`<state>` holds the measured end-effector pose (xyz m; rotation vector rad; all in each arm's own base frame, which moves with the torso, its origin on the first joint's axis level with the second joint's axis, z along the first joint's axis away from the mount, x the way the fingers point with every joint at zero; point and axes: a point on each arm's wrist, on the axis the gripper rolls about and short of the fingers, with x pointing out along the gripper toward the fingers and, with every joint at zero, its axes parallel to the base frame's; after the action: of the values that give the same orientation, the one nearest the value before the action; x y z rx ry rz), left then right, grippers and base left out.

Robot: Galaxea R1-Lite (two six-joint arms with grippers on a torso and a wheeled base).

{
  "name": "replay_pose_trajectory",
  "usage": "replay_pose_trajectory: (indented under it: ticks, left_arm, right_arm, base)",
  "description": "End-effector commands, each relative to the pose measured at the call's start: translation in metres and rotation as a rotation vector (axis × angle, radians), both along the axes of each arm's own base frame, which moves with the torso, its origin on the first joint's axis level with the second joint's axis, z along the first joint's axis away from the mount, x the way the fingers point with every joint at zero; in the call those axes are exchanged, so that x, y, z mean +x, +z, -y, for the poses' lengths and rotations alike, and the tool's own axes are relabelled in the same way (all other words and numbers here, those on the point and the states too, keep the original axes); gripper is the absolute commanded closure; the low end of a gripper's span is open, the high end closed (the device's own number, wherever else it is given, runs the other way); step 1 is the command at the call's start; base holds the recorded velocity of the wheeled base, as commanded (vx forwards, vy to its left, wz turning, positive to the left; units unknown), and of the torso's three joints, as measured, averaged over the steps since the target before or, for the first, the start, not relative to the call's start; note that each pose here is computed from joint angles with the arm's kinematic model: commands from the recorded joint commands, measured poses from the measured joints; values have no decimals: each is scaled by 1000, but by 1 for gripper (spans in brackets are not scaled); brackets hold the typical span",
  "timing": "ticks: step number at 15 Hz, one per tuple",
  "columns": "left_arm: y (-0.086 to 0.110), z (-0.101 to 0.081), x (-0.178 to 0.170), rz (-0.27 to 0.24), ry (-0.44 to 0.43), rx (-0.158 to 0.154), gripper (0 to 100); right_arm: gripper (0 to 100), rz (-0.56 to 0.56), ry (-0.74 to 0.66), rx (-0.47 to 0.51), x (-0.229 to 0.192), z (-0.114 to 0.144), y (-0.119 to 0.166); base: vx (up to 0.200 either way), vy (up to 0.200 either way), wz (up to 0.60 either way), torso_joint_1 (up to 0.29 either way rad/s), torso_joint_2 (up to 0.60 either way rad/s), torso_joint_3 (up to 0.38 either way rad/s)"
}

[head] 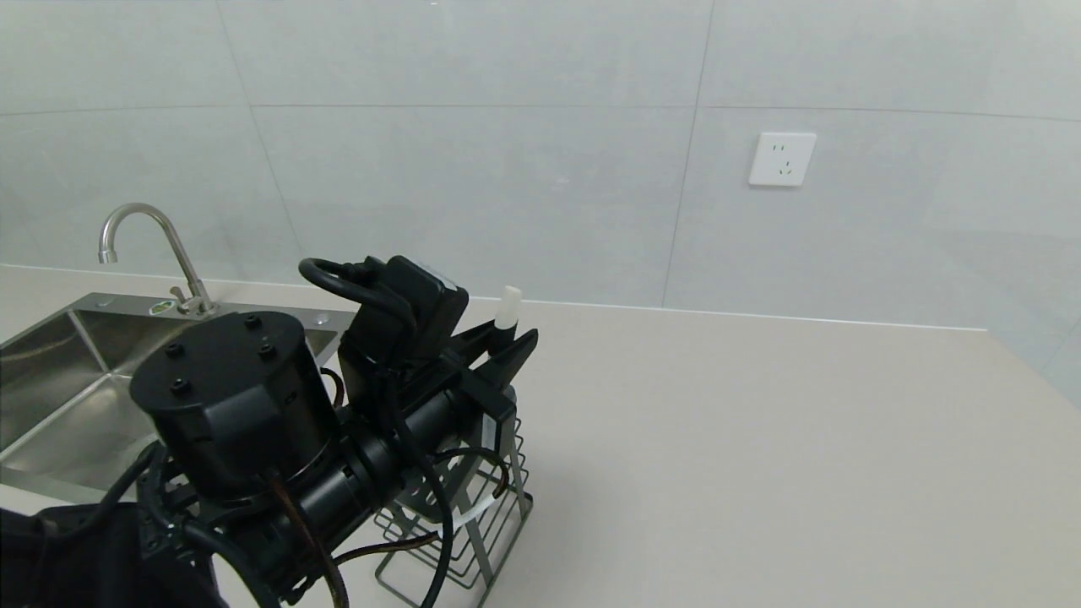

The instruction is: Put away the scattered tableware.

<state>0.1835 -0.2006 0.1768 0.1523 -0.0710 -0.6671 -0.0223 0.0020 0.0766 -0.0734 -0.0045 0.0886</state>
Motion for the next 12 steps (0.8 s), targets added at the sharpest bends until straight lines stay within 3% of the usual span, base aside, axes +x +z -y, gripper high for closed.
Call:
replay_pose_trajectory:
  ticks: [1,12]
  left_arm:
    - [-3,1,2,-7,4,8,100]
    - [-5,-5,-4,-18,7,11,100]
  right_arm:
    - [100,-1,0,0,0,0,0]
    - [100,-1,0,1,0,0,0]
  base:
    - [0,0,0,0,0,0]
    - [0,0,0,0,0,0]
